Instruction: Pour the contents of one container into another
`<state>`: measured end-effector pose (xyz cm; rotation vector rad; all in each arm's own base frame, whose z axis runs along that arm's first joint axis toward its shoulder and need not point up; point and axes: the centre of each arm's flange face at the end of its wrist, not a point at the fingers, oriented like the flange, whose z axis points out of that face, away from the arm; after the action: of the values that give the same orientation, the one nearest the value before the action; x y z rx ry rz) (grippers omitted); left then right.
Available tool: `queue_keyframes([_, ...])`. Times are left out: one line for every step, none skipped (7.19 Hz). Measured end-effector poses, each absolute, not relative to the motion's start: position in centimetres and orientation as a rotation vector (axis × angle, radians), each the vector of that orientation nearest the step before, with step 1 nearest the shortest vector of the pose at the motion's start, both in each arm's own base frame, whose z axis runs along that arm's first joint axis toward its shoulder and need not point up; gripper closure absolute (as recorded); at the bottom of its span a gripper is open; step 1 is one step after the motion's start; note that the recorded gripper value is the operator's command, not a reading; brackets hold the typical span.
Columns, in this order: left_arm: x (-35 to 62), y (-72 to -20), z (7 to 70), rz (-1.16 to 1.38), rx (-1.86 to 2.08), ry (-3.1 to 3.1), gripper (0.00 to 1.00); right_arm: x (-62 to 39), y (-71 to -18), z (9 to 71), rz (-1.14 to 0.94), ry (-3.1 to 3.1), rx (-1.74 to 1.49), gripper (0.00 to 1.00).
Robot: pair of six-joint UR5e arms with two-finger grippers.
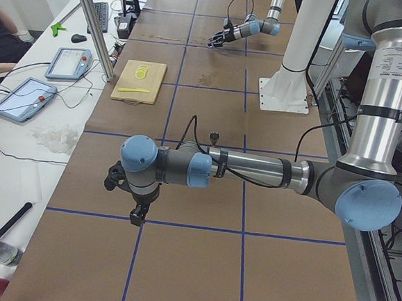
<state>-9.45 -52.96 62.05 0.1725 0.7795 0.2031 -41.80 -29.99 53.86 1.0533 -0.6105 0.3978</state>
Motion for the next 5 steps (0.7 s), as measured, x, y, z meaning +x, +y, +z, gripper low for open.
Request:
queue_keyframes([-9.46,-52.98,62.00,0.204,0.174,0.779,0.00,-41.81,-29.97,53.86,0.402,-0.614,1.052,0.00])
queue_keyframes([-9.46,-53.00,61.98,0.204,0.174,0.779,0.00,-41.81,-29.96,53.80,0.410,-0.621,1.050,0.00])
queue_keyframes([-9.46,-53.01,61.95,0.204,0.174,0.779,0.00,-41.82,-29.96,53.72,0.415,-0.626,1.049,0.00])
queue_keyframes([-9.46,-53.01,61.95,0.204,0.175,0.780,0.00,-41.84,-29.96,53.68,0.417,-0.628,1.049,0.00])
queue_keyframes([-9.45,-53.01,61.94,0.204,0.175,0.780,0.00,-41.83,-29.96,53.62,0.419,-0.630,1.049,0.00])
